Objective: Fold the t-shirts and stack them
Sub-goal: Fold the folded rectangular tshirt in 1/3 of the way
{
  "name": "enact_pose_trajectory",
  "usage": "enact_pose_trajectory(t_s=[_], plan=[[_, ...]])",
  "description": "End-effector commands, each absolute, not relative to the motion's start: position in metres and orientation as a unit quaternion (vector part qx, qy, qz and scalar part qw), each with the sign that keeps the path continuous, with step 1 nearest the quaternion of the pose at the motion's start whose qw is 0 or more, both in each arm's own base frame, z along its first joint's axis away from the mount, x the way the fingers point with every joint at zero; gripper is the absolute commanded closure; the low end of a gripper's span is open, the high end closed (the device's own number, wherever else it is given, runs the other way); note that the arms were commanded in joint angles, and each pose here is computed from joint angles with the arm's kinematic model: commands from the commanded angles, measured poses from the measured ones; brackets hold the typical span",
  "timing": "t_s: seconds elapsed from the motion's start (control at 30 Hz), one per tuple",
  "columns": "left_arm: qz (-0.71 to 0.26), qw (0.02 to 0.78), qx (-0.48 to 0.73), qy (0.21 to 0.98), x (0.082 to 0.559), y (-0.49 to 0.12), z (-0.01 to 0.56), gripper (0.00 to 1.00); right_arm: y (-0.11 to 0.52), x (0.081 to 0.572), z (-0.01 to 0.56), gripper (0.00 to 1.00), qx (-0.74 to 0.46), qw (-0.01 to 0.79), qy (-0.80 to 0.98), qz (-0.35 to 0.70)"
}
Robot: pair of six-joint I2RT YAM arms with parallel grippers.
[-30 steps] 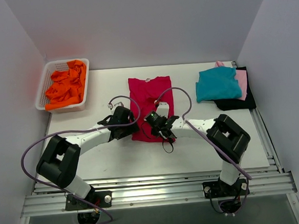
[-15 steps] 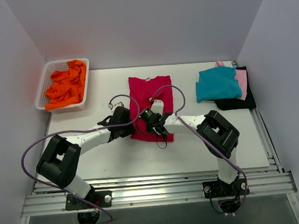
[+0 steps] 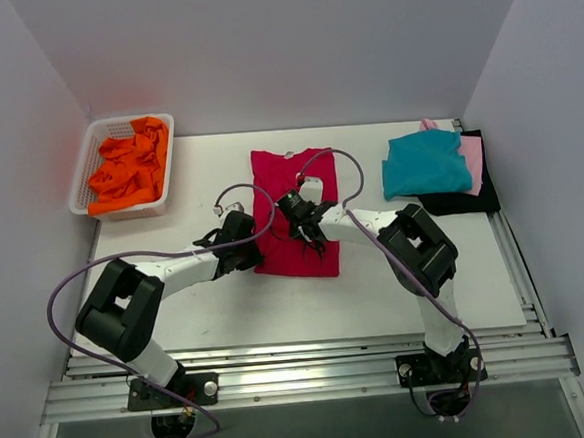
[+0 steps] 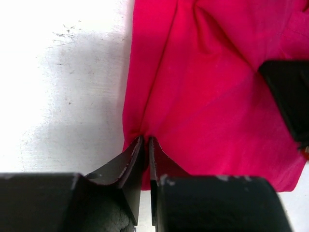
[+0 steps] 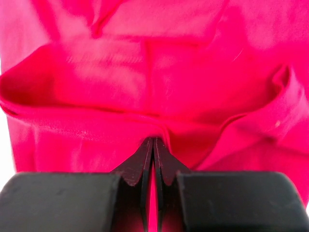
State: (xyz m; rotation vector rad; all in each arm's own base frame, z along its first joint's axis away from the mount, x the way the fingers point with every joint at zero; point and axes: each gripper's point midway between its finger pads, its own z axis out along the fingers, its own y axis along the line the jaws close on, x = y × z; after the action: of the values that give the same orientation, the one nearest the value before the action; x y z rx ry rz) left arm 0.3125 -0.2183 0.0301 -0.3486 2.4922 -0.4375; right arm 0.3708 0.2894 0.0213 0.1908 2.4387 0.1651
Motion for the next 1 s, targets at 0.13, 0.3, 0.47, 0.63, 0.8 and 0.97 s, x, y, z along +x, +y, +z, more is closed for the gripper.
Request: enact_pose_trajectory(t_s=[0.13, 0.3, 0.47, 0.63, 0.8, 0.97], plan=[[-0.167, 0.291, -0.112, 0.935, 0.315, -0.222, 0.023, 0.84, 0.281, 0.410, 0.031, 1.00, 0.084, 0.345, 0.933, 0.049], [-0.166, 0.285, -0.109, 0.938, 0.316, -0.224, 0.017, 0.85, 0.291, 0.444, 0.052, 1.00, 0.084, 0.365, 0.926, 0.052], [-0.164, 0.282, -0.107, 0.939, 0.315, -0.222, 0.016, 0.87, 0.303, 0.495, 0.102, 1.00, 0.084, 0.412, 0.905, 0.067], [-0.160, 0.287, -0.110, 0.938, 0.315, -0.217, 0.018, 0.87, 0.301, 0.514, 0.147, 0.81, 0.057, 0.447, 0.890, 0.069], [-0.161, 0.288, -0.113, 0.937, 0.316, -0.217, 0.018, 0.88, 0.259, 0.470, 0.192, 0.00, 0.077, 0.484, 0.870, 0.051], [-0.153, 0.285, -0.123, 0.938, 0.314, -0.213, 0.021, 0.68, 0.201, 0.398, 0.164, 0.00, 0.126, 0.468, 0.874, 0.034]])
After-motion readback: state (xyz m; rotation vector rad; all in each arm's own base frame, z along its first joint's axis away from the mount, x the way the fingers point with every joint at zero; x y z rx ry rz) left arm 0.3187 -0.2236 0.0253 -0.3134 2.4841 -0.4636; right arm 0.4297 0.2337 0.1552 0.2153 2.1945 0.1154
